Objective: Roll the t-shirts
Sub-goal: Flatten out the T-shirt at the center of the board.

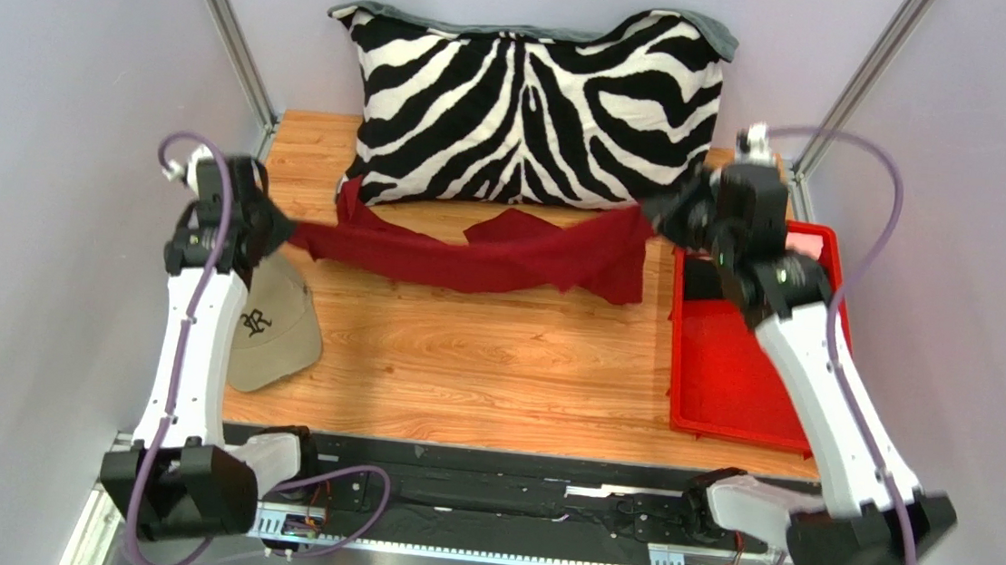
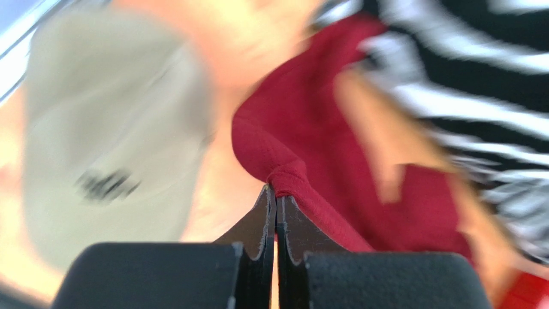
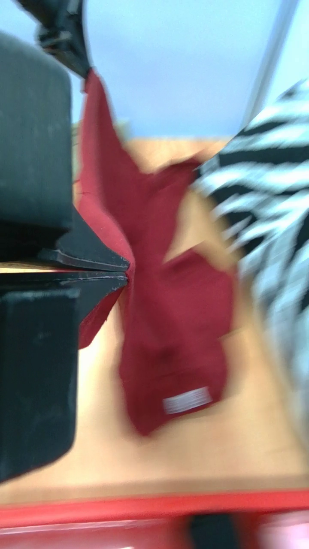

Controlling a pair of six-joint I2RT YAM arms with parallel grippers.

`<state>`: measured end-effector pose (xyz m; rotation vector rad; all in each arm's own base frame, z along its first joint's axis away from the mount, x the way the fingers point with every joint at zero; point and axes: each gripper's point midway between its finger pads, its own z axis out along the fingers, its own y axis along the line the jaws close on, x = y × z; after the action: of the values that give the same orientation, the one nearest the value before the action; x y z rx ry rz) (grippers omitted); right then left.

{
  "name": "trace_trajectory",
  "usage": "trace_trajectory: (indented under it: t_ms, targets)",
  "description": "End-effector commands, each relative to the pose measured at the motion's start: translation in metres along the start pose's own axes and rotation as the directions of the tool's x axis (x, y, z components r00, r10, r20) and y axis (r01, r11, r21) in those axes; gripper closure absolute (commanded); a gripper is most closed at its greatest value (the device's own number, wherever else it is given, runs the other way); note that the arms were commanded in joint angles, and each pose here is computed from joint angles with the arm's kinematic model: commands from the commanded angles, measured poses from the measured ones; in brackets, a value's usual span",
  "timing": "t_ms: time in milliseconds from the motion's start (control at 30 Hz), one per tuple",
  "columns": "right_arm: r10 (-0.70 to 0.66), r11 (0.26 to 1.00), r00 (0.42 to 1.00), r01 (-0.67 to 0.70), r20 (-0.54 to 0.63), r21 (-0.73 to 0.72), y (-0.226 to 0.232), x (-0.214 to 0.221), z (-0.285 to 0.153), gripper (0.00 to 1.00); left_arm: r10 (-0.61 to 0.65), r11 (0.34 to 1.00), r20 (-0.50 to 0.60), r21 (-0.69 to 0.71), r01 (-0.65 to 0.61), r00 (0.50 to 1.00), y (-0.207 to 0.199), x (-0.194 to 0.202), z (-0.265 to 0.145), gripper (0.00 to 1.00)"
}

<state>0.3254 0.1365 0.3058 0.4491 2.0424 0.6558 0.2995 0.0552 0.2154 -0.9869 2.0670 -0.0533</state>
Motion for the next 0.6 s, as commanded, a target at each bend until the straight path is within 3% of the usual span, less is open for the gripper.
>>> trace_trajectory:
  t_ms: [0,67,100,167,200,333,567]
  targets:
    - [-0.086,0.993,0.957,0.105,0.275,-0.052,0.057,-0.117,0.020,1.00,0.028,0.951,0.169,0.300,-0.079,0.985,-0.093,-0.086,-0.028,1.00]
    - [-0.064,0.994,0.947,0.089,0.315,-0.065,0.066,-0.155,0.022,1.00,0.010,0.929,0.260,0.356,-0.105,0.966,-0.119,-0.127,-0.055,1.00]
    - [-0.046,0.988,0.922,0.098,0.383,-0.117,0.090,-0.188,0.001,1.00,0.031,0.920,0.261,0.369,-0.129,0.965,-0.128,-0.134,-0.054,1.00]
    - [-0.040,0.989,0.914,0.095,0.403,-0.116,0.093,-0.214,0.010,1.00,0.019,0.903,0.329,0.399,-0.157,0.944,-0.145,-0.165,-0.082,1.00]
    - [-0.028,0.980,0.881,0.116,0.472,-0.159,0.114,-0.239,-0.015,1.00,0.031,0.900,0.343,0.399,-0.175,0.939,-0.150,-0.173,-0.082,1.00]
    - [-0.029,0.966,0.867,0.151,0.497,-0.208,0.133,-0.260,-0.018,1.00,0.019,0.886,0.412,0.416,-0.206,0.911,-0.163,-0.201,-0.109,1.00]
    - [-0.043,0.977,0.893,0.132,0.447,-0.170,0.112,-0.237,-0.001,1.00,0.045,0.895,0.368,0.398,-0.201,0.929,-0.151,-0.180,-0.094,1.00]
